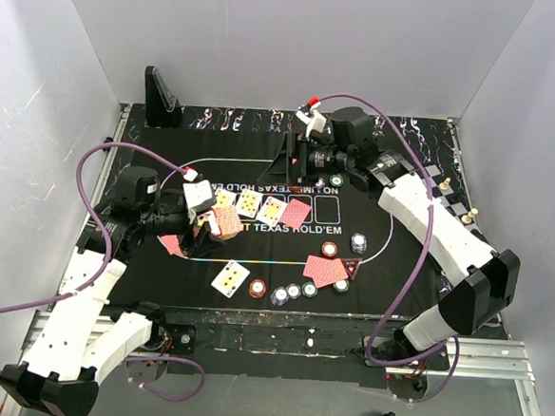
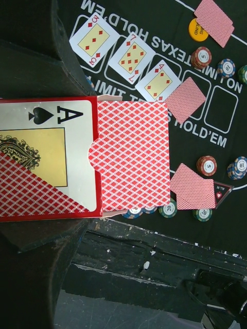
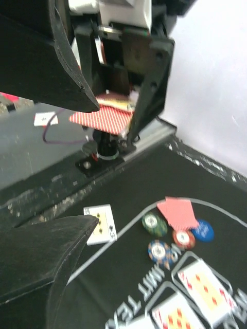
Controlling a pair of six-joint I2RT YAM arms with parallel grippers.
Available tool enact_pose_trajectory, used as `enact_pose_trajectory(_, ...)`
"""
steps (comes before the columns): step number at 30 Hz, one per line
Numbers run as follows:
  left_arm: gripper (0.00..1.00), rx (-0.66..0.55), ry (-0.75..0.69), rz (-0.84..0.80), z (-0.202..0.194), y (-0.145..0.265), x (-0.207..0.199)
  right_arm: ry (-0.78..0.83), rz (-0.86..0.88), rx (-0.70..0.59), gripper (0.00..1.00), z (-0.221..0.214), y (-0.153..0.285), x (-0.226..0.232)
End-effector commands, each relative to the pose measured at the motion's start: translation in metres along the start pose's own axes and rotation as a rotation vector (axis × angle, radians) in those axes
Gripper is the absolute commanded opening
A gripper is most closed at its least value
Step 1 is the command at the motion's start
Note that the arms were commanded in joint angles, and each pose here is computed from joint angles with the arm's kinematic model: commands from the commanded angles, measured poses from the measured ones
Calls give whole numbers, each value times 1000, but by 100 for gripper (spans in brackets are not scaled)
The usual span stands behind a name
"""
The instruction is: Distribute texas hold em gaming equipment
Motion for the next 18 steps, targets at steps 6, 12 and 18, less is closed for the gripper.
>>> enact_pose_trajectory(6,0,-49,-54,38,9,-3,13,-107,155,172,89,-38,-34,39)
enact_pose_trajectory(12,0,-61,-68,49,18,-4,22,-142,149,218,90,-46,-61,36)
enact_pose_trajectory(18,0,-61,-71,61,17,-4,22,-184,144,246,84,-48,-75,31)
Point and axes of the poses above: each gripper's point midway between its finger pads, its own y axis back along the fingers, its own x axis along the line the jaws close on, z = x × y, the point moved 9 cm from there along y, back along the fingers, and after that the axes turned 13 degrees about -y, right-handed, at the moved point
